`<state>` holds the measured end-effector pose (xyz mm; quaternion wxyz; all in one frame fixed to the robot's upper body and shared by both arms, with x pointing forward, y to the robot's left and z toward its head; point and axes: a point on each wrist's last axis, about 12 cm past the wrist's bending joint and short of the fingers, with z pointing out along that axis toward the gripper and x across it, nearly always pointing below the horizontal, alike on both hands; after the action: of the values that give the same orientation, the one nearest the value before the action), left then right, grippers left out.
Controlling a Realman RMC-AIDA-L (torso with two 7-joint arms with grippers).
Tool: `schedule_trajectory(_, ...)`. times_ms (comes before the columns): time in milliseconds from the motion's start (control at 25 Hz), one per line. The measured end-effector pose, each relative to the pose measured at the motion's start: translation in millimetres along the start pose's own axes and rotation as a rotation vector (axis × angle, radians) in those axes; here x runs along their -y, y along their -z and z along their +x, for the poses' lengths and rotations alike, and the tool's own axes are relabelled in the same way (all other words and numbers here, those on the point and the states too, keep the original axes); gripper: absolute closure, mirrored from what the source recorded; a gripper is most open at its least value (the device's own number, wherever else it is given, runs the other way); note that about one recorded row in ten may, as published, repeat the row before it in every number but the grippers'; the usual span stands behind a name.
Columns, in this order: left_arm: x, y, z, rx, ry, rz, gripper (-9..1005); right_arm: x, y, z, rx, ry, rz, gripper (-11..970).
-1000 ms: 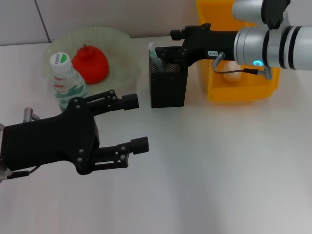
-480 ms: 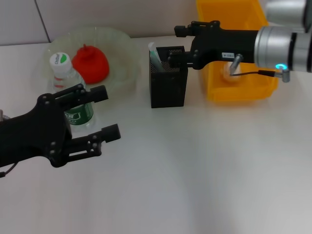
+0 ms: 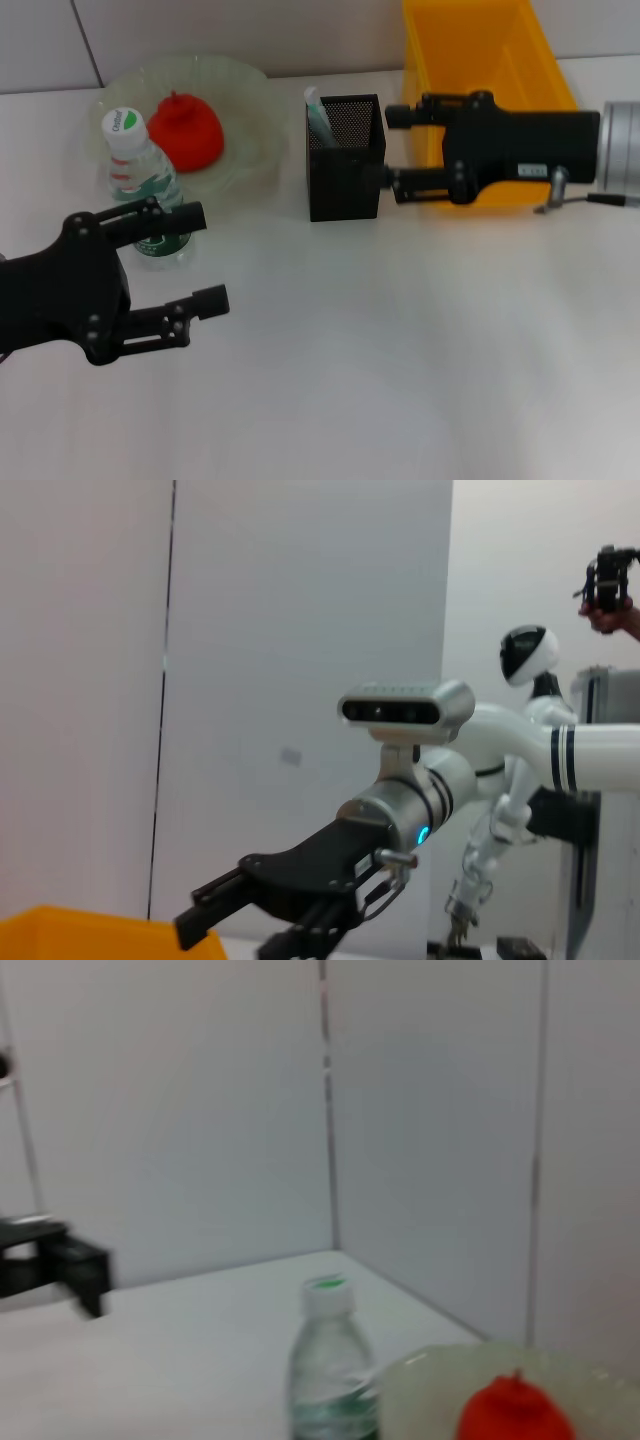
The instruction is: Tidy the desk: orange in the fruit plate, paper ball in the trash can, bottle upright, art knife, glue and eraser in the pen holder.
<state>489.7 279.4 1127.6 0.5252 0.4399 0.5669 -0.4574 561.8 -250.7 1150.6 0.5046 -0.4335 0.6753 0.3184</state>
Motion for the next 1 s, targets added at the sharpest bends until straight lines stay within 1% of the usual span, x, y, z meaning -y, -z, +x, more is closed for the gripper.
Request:
schedule_trajectory(40,-0.2,-0.3,0.6,-0.014,-0.001,0.006,208,-7.3,2.9,5.6,-0.014,0.032,-0.042,192)
schedule_trajectory(80,-0.6,-0.7,1.2,-0.035,-0.003,0.017,208,-11.3,3.2,8.4,-0.026,0.049,-0.065,192)
schedule_trajectory(120,-0.6,-0.7,1.2,-0.035,-0.003,0.017,208,-11.3,3.2,8.4,-0.026,0.049,-0.065,192)
schedule_trajectory(160,-0.2,-0.7,1.4,-0.048,-0.006,0.027,209,-18.5,2.6,14.1,-0.060,0.067,-0.112,192)
schedule_trajectory(200,0.7,-0.9,1.4,-0.065,-0.010,0.043,209,-18.5,2.6,14.1,-0.060,0.067,-0.112,192)
schedule_trajectory(360,2.5,0.5,1.5,-0.108,-0.021,0.070,209,-30.3,-1.6,26.0,-0.141,0.059,-0.191,192)
schedule_trajectory(440,1.9,2.1,1.4,-0.110,-0.022,0.064,209,-32.0,-2.3,27.3,-0.145,0.060,-0.199,191)
schedule_trajectory(640,-0.3,11.3,2.8,-0.127,-0.018,0.025,210,-43.0,-6.1,33.5,-0.161,0.078,-0.247,191)
schedule_trajectory(760,0.8,18.1,5.0,-0.146,-0.010,0.012,210,-46.0,-7.7,34.1,-0.161,0.081,-0.261,191)
schedule_trajectory(1000,2.3,23.8,8.0,-0.168,0.007,0.000,211,-48.3,-7.9,30.2,-0.142,0.086,-0.280,191)
